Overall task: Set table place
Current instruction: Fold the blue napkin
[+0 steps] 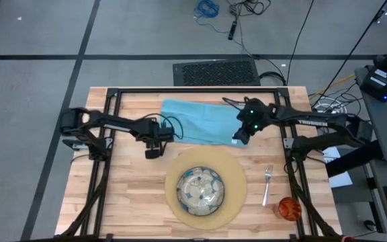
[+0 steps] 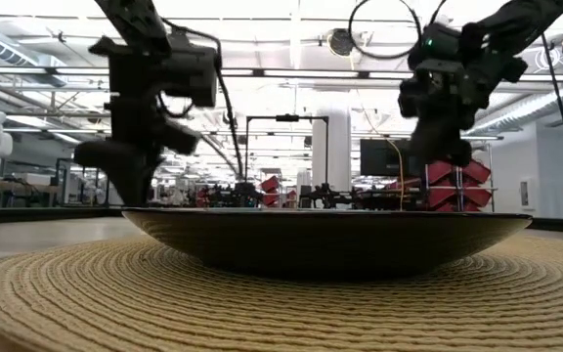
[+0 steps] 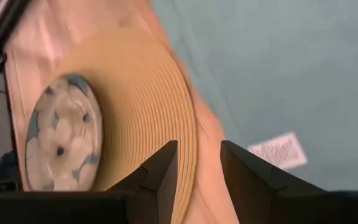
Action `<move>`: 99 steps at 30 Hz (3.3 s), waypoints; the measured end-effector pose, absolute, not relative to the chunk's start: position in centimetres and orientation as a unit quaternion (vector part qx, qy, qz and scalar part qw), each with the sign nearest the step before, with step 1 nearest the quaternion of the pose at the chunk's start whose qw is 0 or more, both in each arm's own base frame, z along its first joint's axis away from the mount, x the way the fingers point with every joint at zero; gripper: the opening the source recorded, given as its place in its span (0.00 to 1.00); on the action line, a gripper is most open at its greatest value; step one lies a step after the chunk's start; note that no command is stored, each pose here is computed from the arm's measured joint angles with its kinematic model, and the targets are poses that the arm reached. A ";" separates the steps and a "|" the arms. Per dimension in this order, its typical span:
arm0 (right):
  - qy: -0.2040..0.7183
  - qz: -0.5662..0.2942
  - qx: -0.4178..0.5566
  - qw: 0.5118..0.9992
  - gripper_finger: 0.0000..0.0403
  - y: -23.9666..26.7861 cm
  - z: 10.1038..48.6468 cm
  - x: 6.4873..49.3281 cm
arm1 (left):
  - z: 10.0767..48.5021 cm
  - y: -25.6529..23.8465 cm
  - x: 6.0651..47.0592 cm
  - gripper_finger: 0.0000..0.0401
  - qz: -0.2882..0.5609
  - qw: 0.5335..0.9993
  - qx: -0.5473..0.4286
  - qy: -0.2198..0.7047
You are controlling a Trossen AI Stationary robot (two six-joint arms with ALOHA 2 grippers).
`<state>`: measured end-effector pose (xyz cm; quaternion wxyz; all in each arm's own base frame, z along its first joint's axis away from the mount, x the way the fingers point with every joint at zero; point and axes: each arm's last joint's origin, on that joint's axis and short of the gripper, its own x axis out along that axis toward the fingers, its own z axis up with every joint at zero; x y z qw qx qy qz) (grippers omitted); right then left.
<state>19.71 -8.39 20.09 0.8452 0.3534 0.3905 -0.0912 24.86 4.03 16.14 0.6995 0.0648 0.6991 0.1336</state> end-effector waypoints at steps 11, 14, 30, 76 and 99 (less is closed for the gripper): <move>0.360 -0.071 0.338 0.867 0.28 -8.8 19.9 21.1 | 16.6 5.1 26.6 0.28 0.154 0.763 0.079 0.623; 0.358 -0.064 0.331 0.871 0.28 -8.7 19.9 21.3 | 16.8 5.3 26.7 0.28 0.162 0.763 0.081 0.620; 0.333 -0.043 0.275 0.901 0.28 -8.9 20.4 21.7 | 15.1 5.1 25.1 0.28 0.148 0.733 0.096 0.657; 0.312 -0.023 0.220 0.924 0.28 -9.0 20.8 21.9 | 12.9 4.7 26.2 0.28 0.199 0.709 0.178 0.653; 0.311 -0.017 0.213 0.926 0.28 -8.6 20.9 22.2 | 12.8 5.1 26.0 0.28 0.220 0.706 0.173 0.650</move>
